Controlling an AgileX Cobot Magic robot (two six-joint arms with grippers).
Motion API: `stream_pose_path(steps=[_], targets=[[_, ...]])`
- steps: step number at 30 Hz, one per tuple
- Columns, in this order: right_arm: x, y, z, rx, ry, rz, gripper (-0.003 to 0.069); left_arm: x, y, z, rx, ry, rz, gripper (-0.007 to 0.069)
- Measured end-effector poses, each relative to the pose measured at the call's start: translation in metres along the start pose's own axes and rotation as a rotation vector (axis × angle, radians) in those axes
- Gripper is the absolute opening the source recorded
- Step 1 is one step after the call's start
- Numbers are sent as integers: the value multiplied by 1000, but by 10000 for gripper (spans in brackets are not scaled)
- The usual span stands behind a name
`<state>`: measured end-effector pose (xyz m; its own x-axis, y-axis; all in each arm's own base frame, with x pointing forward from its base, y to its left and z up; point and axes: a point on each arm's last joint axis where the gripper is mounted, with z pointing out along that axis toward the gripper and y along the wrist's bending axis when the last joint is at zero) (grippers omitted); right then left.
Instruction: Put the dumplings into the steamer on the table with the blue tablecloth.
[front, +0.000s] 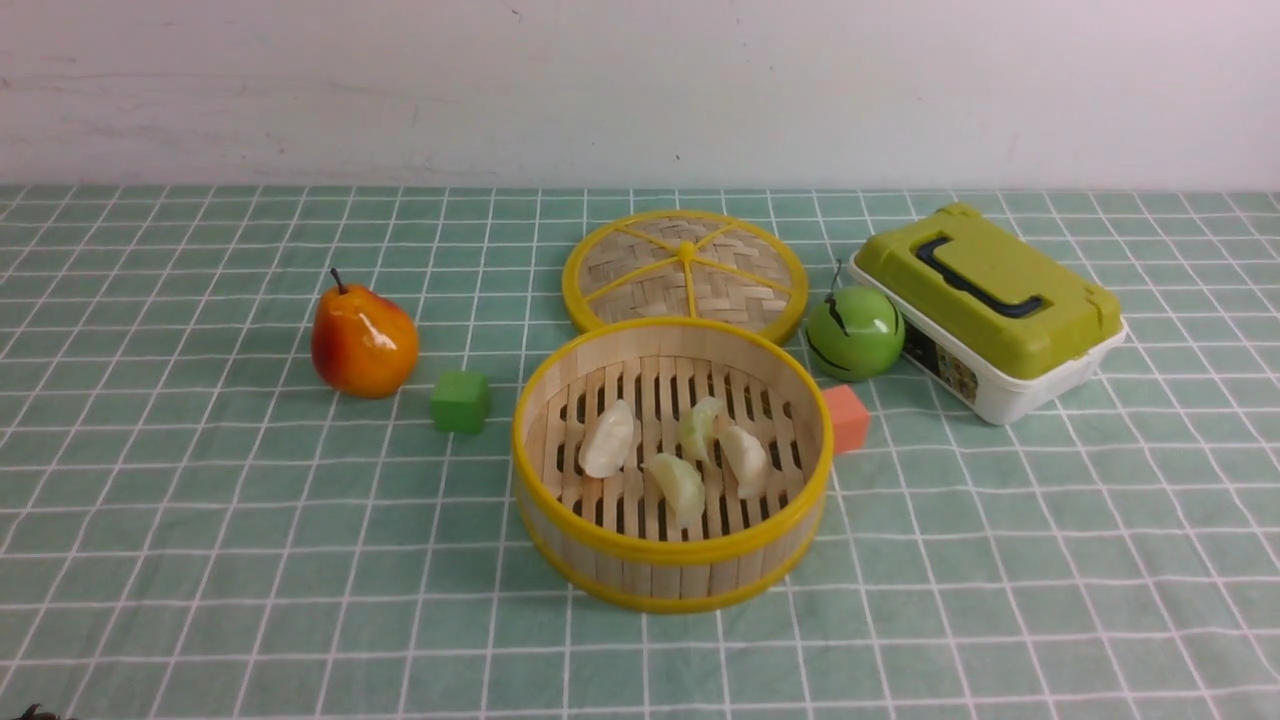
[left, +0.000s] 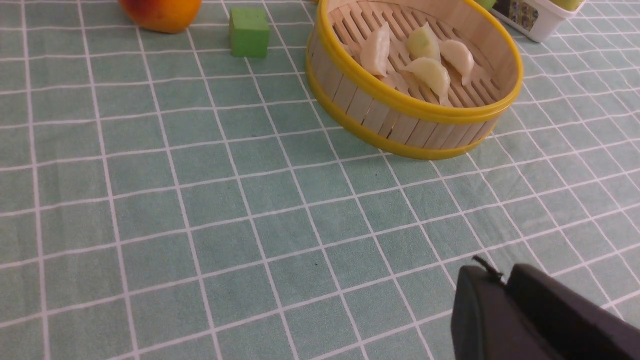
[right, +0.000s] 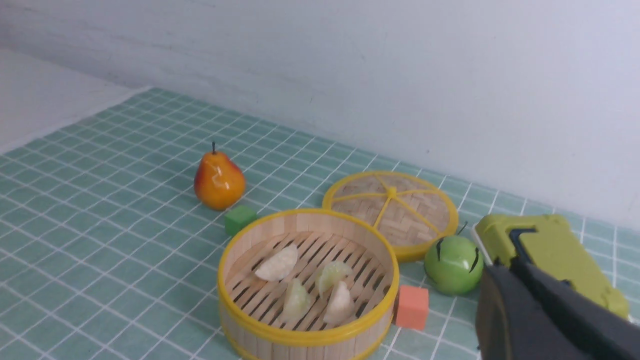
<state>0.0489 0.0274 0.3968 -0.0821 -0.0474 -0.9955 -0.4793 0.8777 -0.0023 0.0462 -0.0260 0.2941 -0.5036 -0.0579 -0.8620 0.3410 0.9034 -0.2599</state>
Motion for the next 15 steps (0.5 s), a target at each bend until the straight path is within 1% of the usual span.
stream_pose_path(steps=[4,8,12,13,15], targets=[[21,-4,8,49,-26,-63,-11,0,0,0,1,0,-2,71],[55,-11,18,140,-38,-80,-11,0,0,0,1,0,-2,76],[115,-22,20,323,-73,4,-11,0,0,0,1,0,-2,82],[120,-23,18,347,-94,19,-11,0,0,0,1,0,-2,83],[151,-26,17,422,-95,38,-11,0,0,0,1,0,-2,84]])
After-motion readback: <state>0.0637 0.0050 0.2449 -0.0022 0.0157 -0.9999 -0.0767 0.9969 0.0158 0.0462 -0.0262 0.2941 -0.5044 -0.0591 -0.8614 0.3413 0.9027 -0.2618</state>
